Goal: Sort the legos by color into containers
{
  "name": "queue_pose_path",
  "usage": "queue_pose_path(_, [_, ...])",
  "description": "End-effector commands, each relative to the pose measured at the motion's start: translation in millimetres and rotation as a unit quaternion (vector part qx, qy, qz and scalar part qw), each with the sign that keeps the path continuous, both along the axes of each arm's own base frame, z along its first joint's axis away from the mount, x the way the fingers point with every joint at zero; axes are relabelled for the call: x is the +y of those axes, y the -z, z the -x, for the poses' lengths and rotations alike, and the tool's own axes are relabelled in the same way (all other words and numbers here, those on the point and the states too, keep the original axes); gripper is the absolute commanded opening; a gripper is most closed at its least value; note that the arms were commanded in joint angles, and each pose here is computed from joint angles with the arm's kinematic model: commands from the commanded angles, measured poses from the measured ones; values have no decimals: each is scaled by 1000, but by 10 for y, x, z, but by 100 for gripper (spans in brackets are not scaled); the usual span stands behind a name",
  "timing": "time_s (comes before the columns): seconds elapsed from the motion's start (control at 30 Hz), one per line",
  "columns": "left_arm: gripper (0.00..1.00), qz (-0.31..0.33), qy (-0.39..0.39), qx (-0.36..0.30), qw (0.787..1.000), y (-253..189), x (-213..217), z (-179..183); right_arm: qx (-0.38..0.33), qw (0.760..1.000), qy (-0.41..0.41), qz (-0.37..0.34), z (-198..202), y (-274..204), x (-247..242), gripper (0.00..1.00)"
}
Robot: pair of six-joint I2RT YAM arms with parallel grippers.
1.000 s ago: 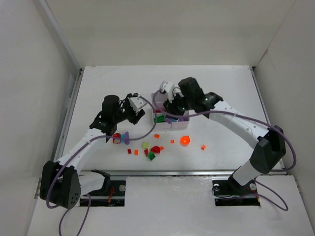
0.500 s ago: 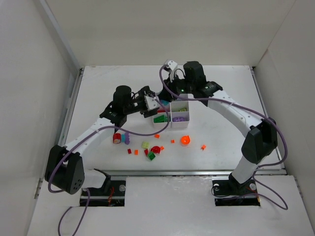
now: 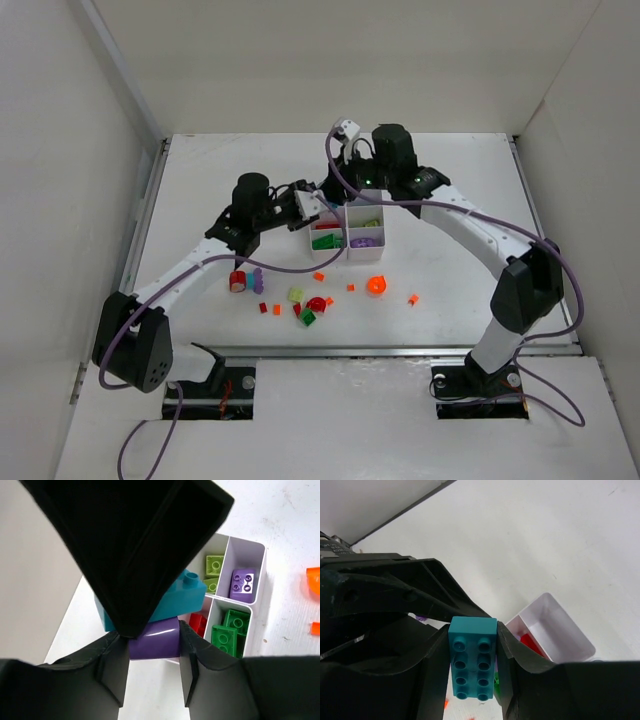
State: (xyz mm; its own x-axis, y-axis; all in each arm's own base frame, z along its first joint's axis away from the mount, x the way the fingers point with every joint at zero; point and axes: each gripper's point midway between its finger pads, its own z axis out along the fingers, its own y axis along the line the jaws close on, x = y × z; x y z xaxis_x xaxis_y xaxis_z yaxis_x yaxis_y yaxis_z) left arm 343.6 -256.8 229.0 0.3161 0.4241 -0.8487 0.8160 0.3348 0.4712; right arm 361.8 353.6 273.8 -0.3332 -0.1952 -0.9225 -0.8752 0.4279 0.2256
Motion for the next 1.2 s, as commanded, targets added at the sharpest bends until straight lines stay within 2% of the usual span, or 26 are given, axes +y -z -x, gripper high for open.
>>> queue_pose_path(0.0, [0, 36, 0, -21, 999, -298, -59, -30, -16, 999, -21, -22, 97, -134, 55, 0])
queue_pose_path(0.17, [0, 48, -51, 35, 997, -142, 77, -117, -7, 998, 58, -13, -178, -60, -406, 0])
queue_pose_path(0.27, [0, 37, -83, 80, 993, 82, 149, -198, -30, 992, 121, -6, -383, -157, -741, 0])
queue_pose_path(0.4, [0, 26, -86, 107, 990, 207, 150, -188, -46, 985, 168, 17, -501, -92, -1073, 0])
queue_pose_path(0.63, [0, 17, -112, 124, 986, 205, 164, -326, -56, 977, 195, 65, -608, 50, -1295, 0])
queue_pose_path(0.8, [0, -15, -135, 133, 982, 262, 238, -410, -66, 970, 210, 101, -637, 105, -1412, 0])
queue_pose_path(0.9, [0, -14, -139, 132, 981, 231, 271, -437, -86, 966, 217, 109, -644, 26, -1469, 0])
queue_pose_path(1.17, [0, -25, -138, 142, 980, 268, 271, -444, -85, 964, 218, 128, -644, 110, -1546, 0])
